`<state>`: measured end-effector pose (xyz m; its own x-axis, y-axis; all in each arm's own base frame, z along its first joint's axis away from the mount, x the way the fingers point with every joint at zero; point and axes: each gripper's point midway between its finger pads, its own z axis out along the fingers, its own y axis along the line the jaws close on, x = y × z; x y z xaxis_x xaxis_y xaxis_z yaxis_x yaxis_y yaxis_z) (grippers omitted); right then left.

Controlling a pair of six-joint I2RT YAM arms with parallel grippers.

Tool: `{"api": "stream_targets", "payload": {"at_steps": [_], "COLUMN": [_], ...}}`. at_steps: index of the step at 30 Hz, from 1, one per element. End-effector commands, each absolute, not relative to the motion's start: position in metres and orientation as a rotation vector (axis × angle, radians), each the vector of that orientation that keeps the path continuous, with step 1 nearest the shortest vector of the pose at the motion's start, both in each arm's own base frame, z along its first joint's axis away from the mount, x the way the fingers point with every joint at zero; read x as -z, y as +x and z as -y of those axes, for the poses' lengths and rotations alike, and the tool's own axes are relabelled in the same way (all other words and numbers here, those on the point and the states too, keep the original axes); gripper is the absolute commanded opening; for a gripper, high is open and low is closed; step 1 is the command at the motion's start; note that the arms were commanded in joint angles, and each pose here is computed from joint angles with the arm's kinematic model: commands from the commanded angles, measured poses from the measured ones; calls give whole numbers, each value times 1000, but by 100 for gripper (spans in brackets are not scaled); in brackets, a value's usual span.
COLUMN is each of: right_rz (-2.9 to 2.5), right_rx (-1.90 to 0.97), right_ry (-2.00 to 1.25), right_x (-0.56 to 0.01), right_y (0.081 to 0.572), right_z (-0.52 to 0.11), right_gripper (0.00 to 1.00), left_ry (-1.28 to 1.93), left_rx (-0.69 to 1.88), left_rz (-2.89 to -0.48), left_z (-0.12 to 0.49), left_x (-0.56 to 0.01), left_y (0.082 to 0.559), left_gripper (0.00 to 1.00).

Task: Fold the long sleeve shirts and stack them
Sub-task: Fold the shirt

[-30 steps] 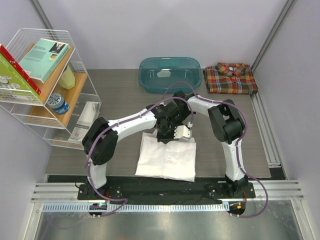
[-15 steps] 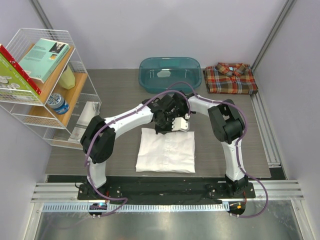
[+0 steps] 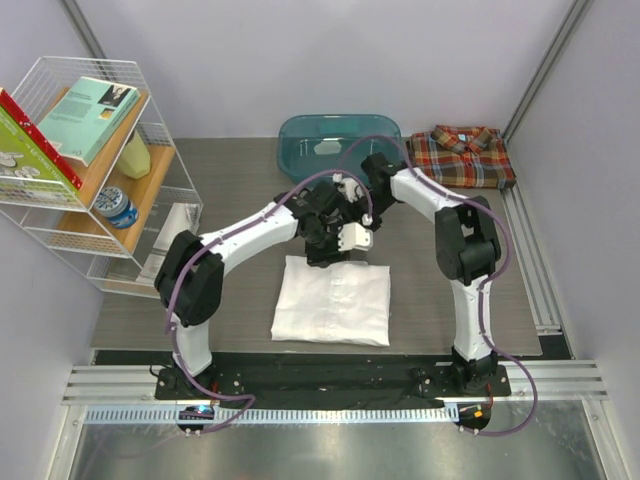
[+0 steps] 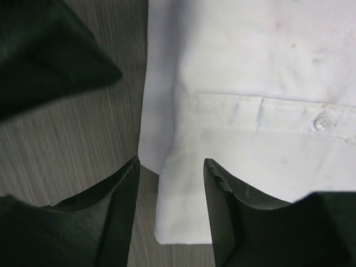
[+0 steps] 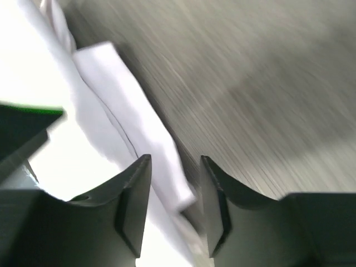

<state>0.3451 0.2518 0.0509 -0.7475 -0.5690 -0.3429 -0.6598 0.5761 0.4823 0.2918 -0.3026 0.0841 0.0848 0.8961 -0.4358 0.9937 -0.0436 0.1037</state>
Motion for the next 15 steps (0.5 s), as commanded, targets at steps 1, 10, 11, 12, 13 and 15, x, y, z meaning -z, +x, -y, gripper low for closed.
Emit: {"api": "stream_targets", "payload": {"at_steps": [1,10,11,12,13,15], "right_rz": [-2580,-2678,-2676,-2695,-2703,-2719], "right_rx": [-845,-850,-843,-840,-839,-834], "right_ry": [-1022,-1077,-1089,-1094,-1100,-1115], "right_x": [-115,-93,-88,-81,-76,-68], "right_y": [353,304,305,301,300,295], "right_z": [-213,-180,-179,-177,-176,-172], "right_gripper": [49,59,59,60,60,61], "left_ry": [1801,1544,1533,1529,1508,1521], "left_rx": [495,673,698,716,732,786], "left_rz": [-1915,-2269,-2284,-2317,-2324,-2363], "left_z": [285,237,237,236,236,237], "left_x": [-142,-113,-111,-102,-104,-96], "left_y": [297,319,320,321,325,319], "left_gripper": [53,56,56,56,56,57]}}
